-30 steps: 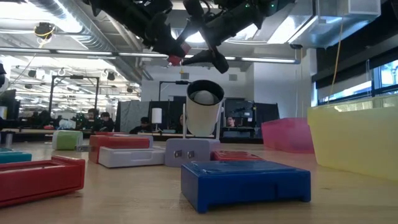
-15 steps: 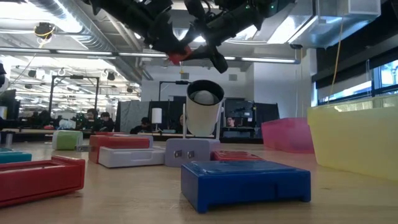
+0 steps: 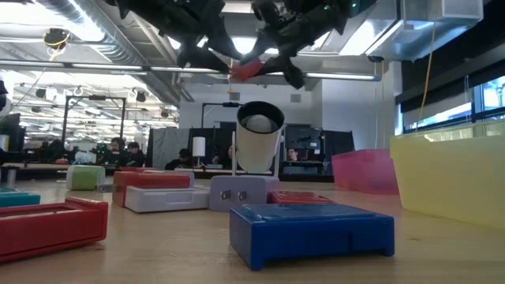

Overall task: Pick & Place Office items
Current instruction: Put the middle left red charger adapter into the yellow bin

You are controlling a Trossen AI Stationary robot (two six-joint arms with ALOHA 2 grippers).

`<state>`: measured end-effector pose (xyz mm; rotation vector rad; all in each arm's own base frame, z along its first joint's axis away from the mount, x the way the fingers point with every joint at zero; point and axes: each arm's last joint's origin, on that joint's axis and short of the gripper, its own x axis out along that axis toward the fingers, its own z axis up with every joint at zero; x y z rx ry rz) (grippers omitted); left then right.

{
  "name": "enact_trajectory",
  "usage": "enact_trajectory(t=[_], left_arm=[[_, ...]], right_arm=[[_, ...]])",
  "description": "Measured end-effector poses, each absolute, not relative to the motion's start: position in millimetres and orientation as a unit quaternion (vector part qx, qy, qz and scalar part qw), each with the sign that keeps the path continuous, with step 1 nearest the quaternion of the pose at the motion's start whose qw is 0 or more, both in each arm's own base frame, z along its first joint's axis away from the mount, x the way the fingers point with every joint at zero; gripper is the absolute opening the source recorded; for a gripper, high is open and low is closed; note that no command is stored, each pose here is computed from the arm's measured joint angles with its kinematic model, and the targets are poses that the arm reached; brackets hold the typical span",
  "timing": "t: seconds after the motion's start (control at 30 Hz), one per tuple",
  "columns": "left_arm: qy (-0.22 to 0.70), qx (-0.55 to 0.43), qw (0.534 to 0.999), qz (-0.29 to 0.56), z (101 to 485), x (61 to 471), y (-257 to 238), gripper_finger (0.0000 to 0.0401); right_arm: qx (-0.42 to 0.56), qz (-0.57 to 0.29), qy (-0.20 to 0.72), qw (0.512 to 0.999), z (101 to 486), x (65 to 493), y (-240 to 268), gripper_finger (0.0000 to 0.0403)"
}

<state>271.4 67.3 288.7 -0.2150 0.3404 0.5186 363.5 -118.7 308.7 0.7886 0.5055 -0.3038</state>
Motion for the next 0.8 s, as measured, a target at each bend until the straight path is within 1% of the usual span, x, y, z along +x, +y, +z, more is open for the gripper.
enact_trajectory(t=[0.17,0.33,0.47,0.57,0.8], left_arm=[[0.162,-0.126,0.944,0.258,289,271,67,0.0277],[0.162,-0.127,0.944,0.258,290,269,66,0.0276],[0.163,-0.124,0.944,0.259,291,268,67,0.0276],[0.170,-0.109,0.945,0.257,290,268,67,0.0276],[0.180,-0.075,0.948,0.251,290,268,67,0.0271]], right_arm=[[0.363,-0.182,0.273,0.872,323,338,-116,0.0122],[0.362,-0.168,0.307,0.864,339,316,-94,0.0122],[0.373,-0.156,0.348,0.846,343,306,-68,0.0127],[0.390,-0.147,0.398,0.818,339,301,-45,0.0130],[0.438,-0.127,0.523,0.720,327,288,18,0.0124]])
